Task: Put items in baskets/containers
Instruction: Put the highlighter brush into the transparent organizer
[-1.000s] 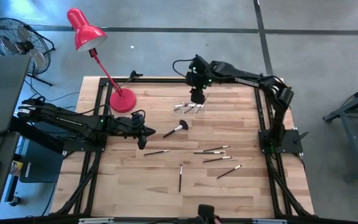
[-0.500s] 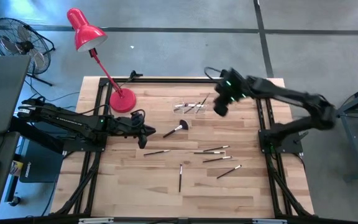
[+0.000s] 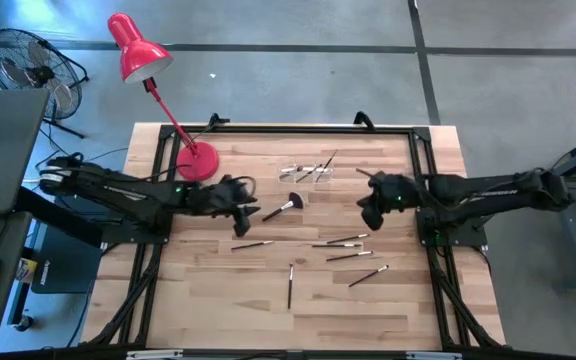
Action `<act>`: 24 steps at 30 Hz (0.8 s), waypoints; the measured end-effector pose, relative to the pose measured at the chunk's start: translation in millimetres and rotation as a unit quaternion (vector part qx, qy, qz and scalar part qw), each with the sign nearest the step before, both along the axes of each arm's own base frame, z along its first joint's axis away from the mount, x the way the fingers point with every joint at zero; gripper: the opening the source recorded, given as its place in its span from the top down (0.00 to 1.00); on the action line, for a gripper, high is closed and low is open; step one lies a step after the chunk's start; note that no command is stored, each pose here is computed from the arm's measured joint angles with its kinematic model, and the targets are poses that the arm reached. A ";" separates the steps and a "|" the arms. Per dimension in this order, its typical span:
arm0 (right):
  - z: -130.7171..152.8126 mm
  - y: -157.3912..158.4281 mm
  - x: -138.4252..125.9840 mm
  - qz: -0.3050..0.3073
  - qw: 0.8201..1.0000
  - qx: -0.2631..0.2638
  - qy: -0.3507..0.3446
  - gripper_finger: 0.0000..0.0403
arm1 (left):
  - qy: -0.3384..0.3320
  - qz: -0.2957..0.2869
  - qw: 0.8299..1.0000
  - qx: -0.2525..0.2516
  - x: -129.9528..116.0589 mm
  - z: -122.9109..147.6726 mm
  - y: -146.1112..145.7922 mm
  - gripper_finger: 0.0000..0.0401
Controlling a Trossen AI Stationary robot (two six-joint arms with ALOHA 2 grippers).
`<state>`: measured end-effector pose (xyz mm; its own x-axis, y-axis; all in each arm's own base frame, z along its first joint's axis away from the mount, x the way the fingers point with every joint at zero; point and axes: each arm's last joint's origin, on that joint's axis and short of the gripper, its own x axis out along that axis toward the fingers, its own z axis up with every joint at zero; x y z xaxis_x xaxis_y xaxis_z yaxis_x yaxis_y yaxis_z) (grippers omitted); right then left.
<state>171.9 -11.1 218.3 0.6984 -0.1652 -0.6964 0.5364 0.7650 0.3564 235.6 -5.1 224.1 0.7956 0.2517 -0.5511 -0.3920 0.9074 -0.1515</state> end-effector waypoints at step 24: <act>-13.8 9.4 -1.1 0.095 0.995 -0.024 0.021 0.99 | 0.249 -0.002 0.962 -0.113 144.6 -22.2 49.0 0.67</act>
<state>170.8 -1.7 204.4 0.6909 -0.0669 -0.7198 0.3937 0.8699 0.2971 380.2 43.9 201.9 0.4197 0.0777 -0.9043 -0.4632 0.8752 -0.1398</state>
